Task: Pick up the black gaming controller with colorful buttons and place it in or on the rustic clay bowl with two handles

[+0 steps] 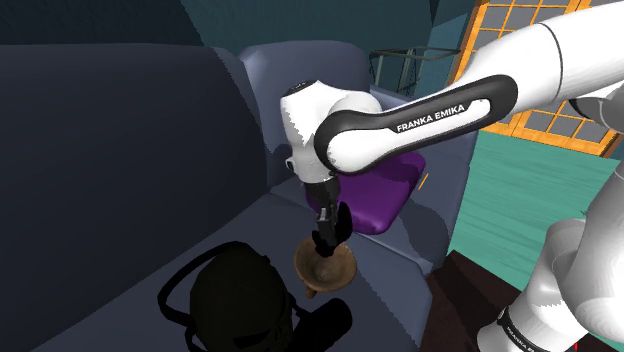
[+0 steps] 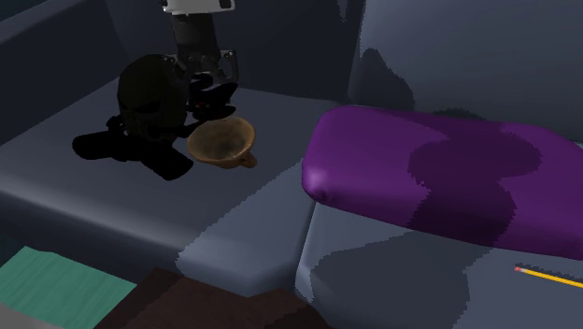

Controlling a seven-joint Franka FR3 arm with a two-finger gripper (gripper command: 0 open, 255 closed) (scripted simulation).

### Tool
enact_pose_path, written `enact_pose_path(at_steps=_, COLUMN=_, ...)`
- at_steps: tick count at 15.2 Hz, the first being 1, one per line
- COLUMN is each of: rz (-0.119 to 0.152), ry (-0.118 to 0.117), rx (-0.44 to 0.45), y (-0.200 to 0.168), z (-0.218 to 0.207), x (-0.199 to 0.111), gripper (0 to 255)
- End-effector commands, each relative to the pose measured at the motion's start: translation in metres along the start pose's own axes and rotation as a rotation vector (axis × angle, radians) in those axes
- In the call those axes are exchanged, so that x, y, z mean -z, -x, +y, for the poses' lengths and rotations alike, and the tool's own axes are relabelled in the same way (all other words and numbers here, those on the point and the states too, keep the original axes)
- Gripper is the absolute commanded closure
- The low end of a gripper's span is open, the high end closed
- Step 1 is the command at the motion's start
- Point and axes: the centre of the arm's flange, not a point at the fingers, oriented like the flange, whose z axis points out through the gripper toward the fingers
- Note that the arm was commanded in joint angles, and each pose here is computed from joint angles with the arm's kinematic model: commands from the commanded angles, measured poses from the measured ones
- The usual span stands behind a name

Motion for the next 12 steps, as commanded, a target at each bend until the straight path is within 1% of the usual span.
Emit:
enact_pose_path(at_steps=1, rz=0.000, ry=0.000, rx=0.000, y=-0.003, z=-0.001, x=-0.010, gripper=255)
enact_pose_path(at_steps=10, rz=0.000, ry=0.000, rx=0.000, y=-0.017, z=-0.002, x=-0.058, gripper=255)
enact_pose_path(at_steps=12, rz=0.000, ry=0.000, rx=0.000, y=-0.017, z=-0.002, x=-0.058, gripper=255)
